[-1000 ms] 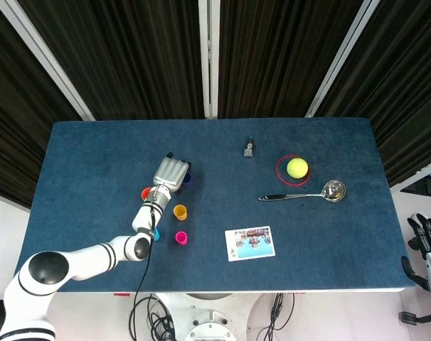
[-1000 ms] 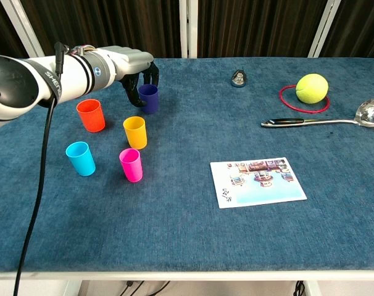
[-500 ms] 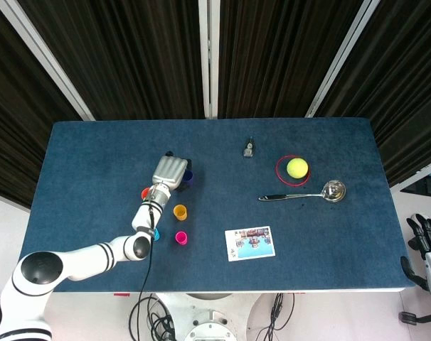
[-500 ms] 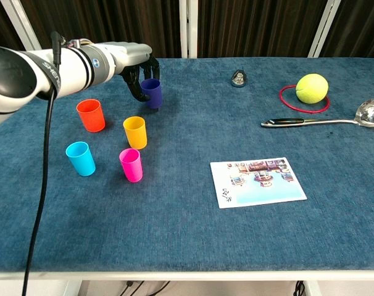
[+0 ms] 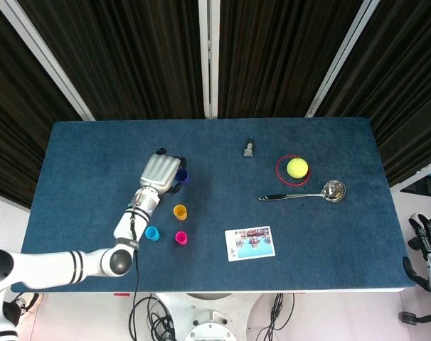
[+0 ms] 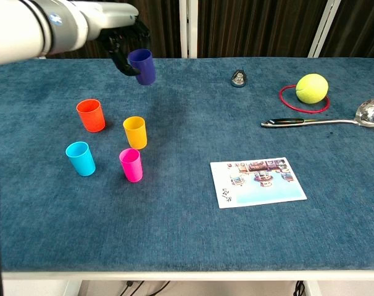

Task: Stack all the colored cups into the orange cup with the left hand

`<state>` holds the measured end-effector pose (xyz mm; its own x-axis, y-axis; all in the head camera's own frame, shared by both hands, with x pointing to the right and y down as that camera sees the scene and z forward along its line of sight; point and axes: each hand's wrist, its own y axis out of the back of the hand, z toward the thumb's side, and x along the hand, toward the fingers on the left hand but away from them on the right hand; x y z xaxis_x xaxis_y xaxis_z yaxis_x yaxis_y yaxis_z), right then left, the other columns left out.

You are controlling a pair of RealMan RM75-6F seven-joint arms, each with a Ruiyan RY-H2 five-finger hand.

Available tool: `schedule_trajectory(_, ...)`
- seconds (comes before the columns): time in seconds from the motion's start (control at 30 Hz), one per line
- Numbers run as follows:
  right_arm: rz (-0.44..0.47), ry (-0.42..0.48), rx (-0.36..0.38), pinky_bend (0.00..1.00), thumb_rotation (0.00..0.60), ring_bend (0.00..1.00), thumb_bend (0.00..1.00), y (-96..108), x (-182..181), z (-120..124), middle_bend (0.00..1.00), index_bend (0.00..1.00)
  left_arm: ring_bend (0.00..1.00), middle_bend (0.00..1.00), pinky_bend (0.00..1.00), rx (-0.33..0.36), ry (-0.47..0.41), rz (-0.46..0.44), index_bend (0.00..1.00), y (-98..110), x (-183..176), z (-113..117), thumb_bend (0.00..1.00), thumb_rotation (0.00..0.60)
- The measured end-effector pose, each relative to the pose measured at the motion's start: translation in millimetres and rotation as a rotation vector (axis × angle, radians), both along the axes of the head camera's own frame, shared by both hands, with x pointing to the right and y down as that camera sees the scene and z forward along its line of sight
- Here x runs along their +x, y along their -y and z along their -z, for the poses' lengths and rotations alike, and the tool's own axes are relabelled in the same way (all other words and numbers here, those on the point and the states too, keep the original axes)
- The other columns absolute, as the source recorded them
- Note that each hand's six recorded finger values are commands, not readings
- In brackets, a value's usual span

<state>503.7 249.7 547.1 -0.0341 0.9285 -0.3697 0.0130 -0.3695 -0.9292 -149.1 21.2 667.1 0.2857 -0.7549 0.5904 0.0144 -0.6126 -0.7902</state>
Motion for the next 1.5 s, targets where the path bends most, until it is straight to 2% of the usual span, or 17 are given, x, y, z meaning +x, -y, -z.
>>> schedule_trajectory(0.1, 0.003, -0.002, 0.0, 0.0, 0.6, 0.0, 0.36, -0.8, -1.4, -0.7, 0.0, 0.0, 0.45, 0.41, 0.18, 0.001, 0.031, 0.022, 0.44, -7.0, -24.2, 12.5, 0.31, 0.6)
schedule_trajectory(0.23, 0.006, -0.004, -0.006, 0.0, 0.6, 0.0, 0.36, -2.7, -3.8, -4.5, 0.0, 0.0, 0.45, 0.41, 0.18, -0.008, 0.085, 0.03, 0.44, -20.8, -54.1, 10.5, 0.31, 0.6)
schedule_trajectory(0.33, 0.009, -0.006, -0.01, 0.0, 0.6, 0.0, 0.36, -2.9, -5.3, -6.7, 0.0, 0.0, 0.45, 0.41, 0.18, -0.016, 0.092, 0.034, 0.44, -28.0, -64.4, 7.8, 0.31, 0.6)
schedule_trajectory(0.83, 0.009, -0.005, 0.004, 0.0, 0.6, 0.0, 0.36, -0.7, -5.9, -1.3, 0.0, 0.0, 0.45, 0.41, 0.17, -0.04, 0.102, 0.04, 0.45, -38.1, -76.7, -16.0, 0.31, 0.6)
schedule_trajectory(1.0, 0.006, -0.003, 0.005, 0.0, 0.6, 0.0, 0.36, -1.0, -4.7, -0.4, 0.0, 0.0, 0.45, 0.41, 0.17, -0.027, 0.139, 0.025, 0.45, -36.8, -81.2, -22.9, 0.31, 0.6)
schedule_trajectory(1.27, 0.004, -0.003, 0.0, 0.0, 0.6, 0.0, 0.36, -0.3, -3.6, -2.0, 0.0, 0.0, 0.45, 0.41, 0.18, -0.043, 0.135, 0.048, 0.45, -37.0, -86.3, -23.3, 0.31, 0.6)
schedule_trajectory(1.37, 0.006, -0.002, -0.002, 0.0, 0.6, 0.0, 0.36, -0.5, -4.3, -2.8, 0.0, 0.0, 0.45, 0.4, 0.18, -0.055, 0.13, 0.053, 0.42, -38.7, -86.4, -24.6, 0.31, 0.6)
schedule_trajectory(1.5, 0.004, -0.003, -0.003, 0.0, 0.6, 0.0, 0.36, -1.1, -4.1, -3.1, 0.0, 0.0, 0.4, 0.37, 0.18, -0.072, 0.128, 0.049, 0.28, -41.4, -86.4, -27.8, 0.3, 0.6)
